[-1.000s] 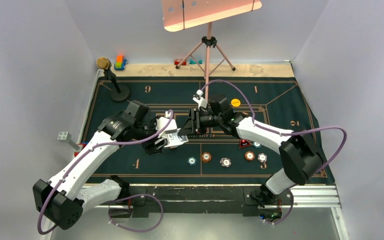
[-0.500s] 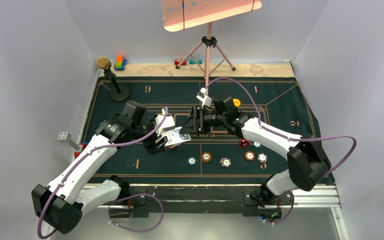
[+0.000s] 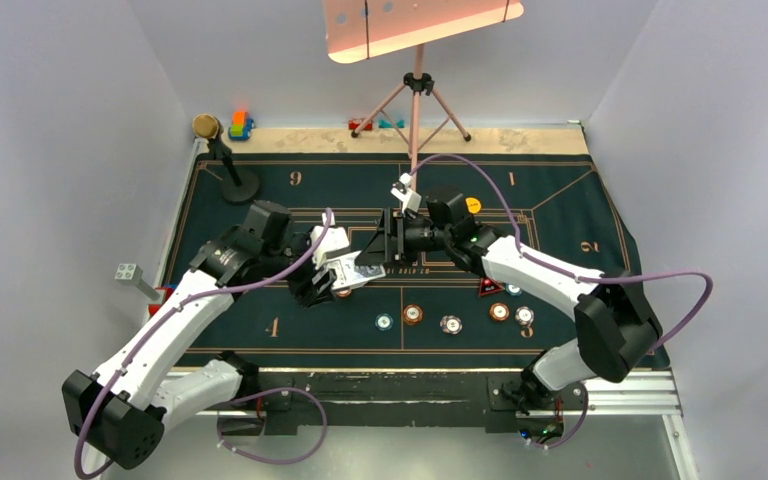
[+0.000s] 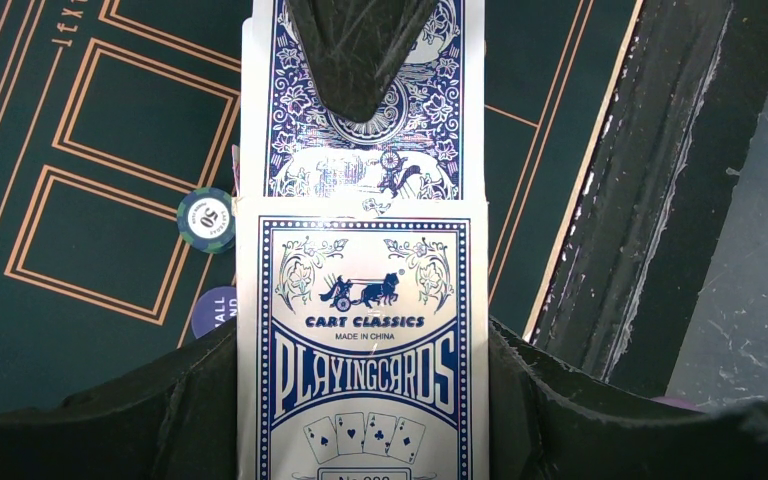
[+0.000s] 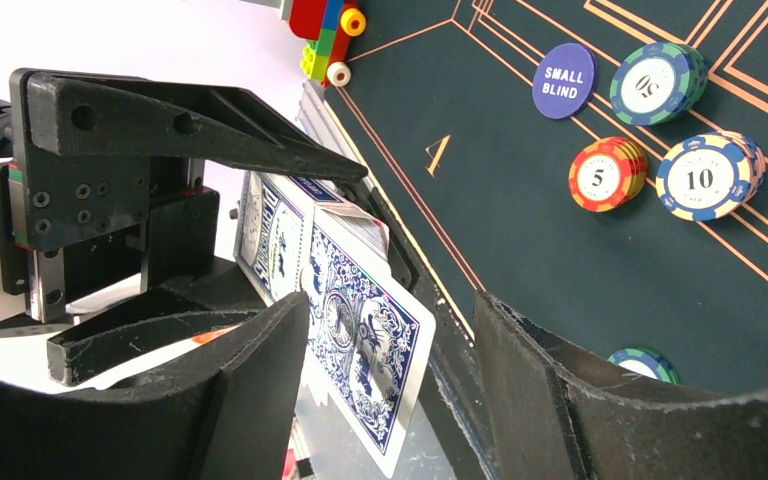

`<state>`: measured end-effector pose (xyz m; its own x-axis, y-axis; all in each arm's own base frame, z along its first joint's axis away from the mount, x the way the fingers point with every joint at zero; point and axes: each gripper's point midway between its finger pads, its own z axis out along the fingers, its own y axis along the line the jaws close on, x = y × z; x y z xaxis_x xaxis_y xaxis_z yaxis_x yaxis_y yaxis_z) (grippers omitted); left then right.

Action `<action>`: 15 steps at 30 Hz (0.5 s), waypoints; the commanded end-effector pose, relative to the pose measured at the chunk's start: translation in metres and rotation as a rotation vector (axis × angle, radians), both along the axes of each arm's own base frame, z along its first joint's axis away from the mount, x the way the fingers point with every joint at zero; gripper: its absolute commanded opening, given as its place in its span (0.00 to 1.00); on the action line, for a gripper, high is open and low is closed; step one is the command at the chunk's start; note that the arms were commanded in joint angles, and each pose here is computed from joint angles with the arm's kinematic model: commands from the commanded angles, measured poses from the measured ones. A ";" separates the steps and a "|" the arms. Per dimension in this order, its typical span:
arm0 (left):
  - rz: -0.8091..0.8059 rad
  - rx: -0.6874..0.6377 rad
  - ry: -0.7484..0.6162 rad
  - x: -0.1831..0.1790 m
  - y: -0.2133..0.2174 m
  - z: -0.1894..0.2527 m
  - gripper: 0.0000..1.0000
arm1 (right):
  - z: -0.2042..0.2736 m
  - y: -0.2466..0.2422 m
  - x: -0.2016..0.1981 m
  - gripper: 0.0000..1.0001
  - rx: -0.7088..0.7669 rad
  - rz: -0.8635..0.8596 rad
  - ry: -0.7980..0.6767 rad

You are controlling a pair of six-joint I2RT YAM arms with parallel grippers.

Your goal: Distribute texas hold em gaming equipment

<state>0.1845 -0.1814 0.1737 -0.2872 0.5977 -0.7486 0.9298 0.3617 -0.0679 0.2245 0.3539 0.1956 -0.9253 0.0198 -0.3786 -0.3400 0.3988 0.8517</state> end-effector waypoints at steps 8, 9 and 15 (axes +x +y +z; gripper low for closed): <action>-0.009 -0.109 -0.070 0.008 -0.012 0.034 0.00 | 0.014 -0.013 -0.010 0.62 -0.011 -0.012 -0.067; -0.010 -0.111 -0.070 0.008 -0.013 0.034 0.00 | 0.012 -0.015 -0.011 0.60 -0.022 -0.018 -0.062; -0.013 -0.123 -0.071 0.007 -0.014 0.039 0.00 | 0.018 -0.023 -0.010 0.50 -0.042 -0.046 -0.081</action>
<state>0.1841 -0.1843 0.1789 -0.2916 0.5732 -0.7657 0.9284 0.3623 -0.0824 0.2120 0.3376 0.2080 -0.9092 0.0290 -0.4153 -0.3644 0.4269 0.8276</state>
